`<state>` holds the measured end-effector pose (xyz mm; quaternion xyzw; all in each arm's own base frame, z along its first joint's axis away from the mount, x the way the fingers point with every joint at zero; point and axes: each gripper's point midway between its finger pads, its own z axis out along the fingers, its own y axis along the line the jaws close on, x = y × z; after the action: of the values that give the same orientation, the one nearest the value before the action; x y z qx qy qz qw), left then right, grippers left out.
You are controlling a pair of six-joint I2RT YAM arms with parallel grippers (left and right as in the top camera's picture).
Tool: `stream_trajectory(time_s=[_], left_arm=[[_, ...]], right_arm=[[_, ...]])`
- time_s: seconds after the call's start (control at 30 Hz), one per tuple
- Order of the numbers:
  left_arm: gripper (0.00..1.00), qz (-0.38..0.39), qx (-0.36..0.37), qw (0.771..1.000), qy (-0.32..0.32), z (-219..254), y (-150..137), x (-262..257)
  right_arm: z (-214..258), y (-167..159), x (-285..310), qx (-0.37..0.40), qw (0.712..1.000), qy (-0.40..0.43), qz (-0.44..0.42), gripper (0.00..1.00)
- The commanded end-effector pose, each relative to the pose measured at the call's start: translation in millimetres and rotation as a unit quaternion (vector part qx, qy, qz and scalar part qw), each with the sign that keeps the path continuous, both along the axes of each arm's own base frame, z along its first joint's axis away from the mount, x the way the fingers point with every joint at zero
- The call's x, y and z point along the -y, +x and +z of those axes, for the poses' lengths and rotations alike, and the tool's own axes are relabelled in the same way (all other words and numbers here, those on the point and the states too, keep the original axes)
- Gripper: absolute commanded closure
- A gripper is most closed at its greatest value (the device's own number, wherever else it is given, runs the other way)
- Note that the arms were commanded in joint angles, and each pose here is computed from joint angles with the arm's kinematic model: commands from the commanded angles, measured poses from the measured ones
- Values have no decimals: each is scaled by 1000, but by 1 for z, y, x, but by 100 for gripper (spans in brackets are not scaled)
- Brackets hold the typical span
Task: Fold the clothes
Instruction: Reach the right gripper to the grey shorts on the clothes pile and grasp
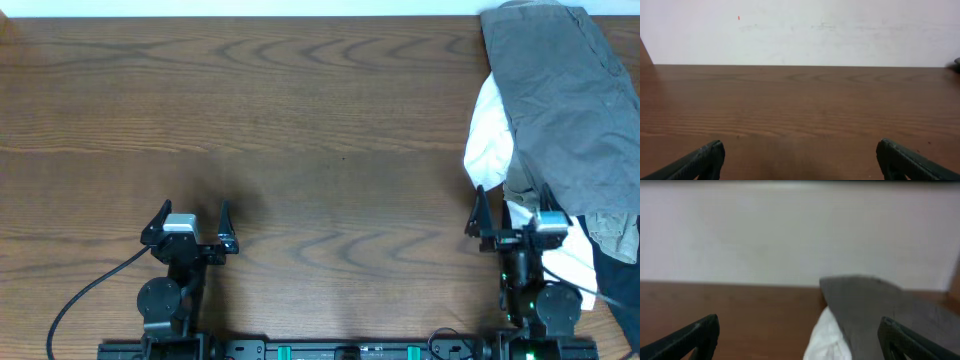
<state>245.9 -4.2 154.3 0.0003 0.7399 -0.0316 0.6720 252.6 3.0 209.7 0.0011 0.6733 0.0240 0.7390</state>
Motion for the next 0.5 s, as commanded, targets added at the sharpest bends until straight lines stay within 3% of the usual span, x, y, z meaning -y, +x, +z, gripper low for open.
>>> stream_trajectory(time_s=[0.0,0.23,0.47], left_arm=[[2,-10,-11,1000,-3,-8,0,3],[2,-8,-7,1000,-29,25,0,3],[2,-6,-92,995,-34,53,18,2]], right_arm=[[7,5,-2,-12,1000,-11,3,1],[27,30,-1,-71,995,-70,3,1],[56,72,-6,-115,991,-71,22,1]])
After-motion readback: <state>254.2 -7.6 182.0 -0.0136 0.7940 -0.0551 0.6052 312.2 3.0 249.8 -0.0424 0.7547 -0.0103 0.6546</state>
